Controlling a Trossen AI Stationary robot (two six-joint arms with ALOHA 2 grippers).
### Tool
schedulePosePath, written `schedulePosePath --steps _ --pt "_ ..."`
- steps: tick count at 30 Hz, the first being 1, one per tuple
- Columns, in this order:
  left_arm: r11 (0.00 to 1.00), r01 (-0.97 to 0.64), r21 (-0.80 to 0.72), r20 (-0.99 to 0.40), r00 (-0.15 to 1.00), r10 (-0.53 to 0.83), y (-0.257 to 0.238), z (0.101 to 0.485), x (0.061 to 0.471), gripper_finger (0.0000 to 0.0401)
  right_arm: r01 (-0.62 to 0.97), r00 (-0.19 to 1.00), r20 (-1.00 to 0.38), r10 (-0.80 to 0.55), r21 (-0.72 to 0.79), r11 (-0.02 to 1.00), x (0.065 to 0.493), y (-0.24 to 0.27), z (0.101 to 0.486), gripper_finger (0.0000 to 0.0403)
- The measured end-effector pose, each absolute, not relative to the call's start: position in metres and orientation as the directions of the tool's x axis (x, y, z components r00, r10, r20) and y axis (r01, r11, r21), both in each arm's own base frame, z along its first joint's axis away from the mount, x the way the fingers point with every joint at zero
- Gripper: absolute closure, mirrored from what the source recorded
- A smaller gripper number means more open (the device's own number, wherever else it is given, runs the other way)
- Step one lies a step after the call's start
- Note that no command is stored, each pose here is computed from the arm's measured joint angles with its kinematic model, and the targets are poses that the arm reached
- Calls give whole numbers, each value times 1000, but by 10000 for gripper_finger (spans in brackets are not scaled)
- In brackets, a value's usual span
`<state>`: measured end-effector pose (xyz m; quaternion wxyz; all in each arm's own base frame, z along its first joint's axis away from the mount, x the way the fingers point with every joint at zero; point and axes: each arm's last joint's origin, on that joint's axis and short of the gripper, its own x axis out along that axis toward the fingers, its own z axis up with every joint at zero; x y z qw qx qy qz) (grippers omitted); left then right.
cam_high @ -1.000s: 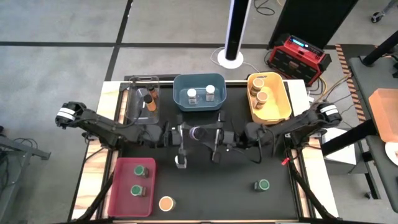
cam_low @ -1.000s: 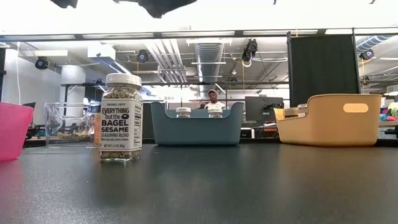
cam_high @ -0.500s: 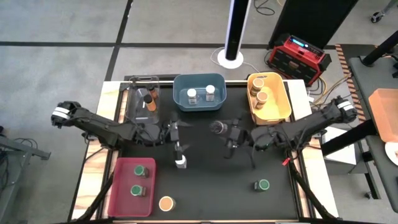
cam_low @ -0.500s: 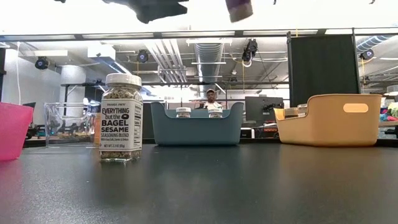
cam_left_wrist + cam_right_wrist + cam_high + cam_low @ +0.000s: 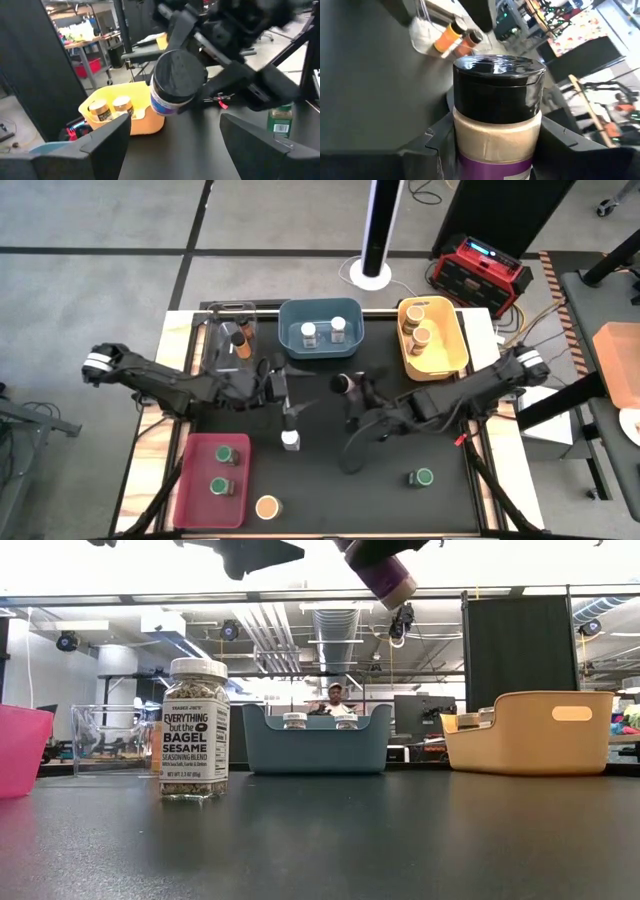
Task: Sort spices by type
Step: Put the black seasoning bottle into the transparent bin
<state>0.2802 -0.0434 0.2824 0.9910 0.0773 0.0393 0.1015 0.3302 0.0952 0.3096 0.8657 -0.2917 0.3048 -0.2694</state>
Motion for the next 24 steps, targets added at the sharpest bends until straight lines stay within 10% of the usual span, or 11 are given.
schedulePosePath --steps 24 --pt "979 -195 58 3 981 196 -40 287 283 111 240 569 -347 -745 -797 555 365 102 308 218"
